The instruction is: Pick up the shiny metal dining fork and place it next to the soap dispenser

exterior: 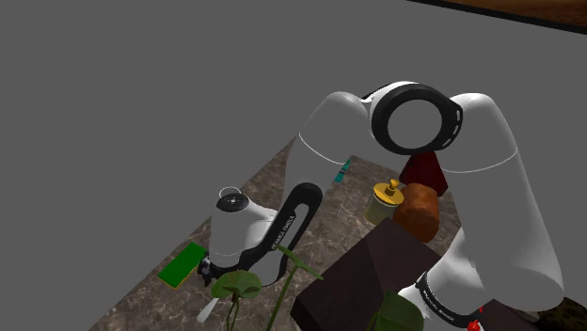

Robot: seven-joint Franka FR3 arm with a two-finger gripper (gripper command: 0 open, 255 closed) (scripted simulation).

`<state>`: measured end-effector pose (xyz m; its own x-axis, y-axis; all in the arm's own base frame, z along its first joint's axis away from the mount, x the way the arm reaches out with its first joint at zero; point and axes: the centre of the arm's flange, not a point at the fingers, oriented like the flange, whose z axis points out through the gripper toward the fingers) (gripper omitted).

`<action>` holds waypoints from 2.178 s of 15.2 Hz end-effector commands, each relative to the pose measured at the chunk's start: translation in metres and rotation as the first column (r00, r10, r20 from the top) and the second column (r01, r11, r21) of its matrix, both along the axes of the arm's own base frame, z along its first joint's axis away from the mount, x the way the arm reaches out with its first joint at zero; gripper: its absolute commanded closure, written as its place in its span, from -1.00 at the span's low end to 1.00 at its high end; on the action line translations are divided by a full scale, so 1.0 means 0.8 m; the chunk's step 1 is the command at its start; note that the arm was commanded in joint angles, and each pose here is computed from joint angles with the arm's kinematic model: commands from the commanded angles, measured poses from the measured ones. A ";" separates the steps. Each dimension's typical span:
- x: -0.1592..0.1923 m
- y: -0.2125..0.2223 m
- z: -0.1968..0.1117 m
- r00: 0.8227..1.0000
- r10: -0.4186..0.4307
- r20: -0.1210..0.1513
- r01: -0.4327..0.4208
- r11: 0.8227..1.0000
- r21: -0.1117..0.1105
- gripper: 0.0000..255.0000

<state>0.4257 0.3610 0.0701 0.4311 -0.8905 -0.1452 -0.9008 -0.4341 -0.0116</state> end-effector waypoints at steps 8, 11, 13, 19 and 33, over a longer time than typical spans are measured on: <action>0.000 0.000 0.000 1.000 0.000 0.000 0.000 1.000 0.000 1.00; 0.000 0.000 0.007 1.000 0.000 0.000 0.000 1.000 0.000 1.00; 0.000 0.000 0.020 1.000 0.000 0.000 0.000 1.000 0.000 1.00; 0.000 0.000 0.059 1.000 0.000 0.000 0.000 1.000 0.000 1.00; 0.000 0.000 0.152 1.000 0.000 0.000 0.000 1.000 0.000 1.00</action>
